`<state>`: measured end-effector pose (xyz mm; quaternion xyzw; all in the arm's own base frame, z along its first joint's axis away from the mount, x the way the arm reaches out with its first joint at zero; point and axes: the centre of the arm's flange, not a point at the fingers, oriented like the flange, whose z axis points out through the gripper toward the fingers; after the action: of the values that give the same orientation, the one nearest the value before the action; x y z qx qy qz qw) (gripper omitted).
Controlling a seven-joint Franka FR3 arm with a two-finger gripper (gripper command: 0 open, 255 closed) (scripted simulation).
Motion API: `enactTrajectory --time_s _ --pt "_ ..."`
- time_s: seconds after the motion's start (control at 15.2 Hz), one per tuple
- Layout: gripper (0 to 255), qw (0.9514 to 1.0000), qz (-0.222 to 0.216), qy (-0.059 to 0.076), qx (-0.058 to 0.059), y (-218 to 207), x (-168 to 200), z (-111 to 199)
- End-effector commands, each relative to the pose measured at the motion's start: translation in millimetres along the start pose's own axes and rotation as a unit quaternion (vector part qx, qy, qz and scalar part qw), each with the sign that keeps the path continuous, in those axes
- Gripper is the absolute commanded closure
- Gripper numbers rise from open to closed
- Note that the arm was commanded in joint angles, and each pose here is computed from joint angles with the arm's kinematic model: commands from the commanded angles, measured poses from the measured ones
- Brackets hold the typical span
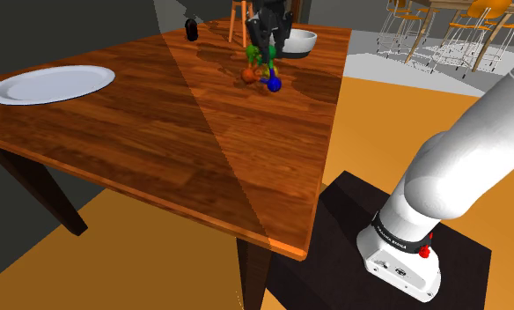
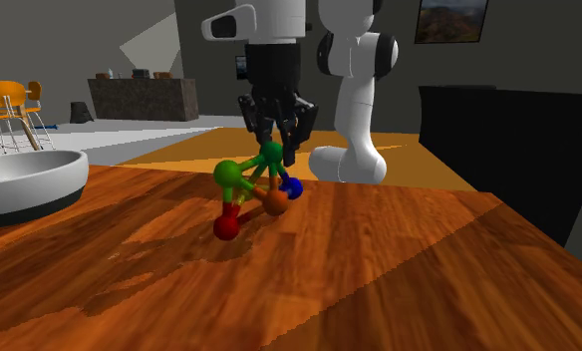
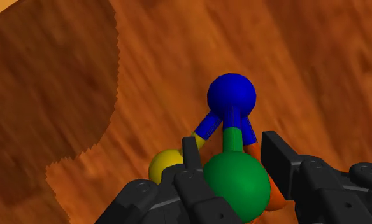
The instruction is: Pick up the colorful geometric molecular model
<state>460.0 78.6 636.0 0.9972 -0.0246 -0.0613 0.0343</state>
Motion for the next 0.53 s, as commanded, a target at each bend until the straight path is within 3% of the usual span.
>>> enactTrajectory --time_s 0.0,0.46 --pt "255 1.0000 0.000 0.000 0.000 1 -1 -12" --pt "255 1.0000 0.000 0.000 0.000 3 -6 -48"
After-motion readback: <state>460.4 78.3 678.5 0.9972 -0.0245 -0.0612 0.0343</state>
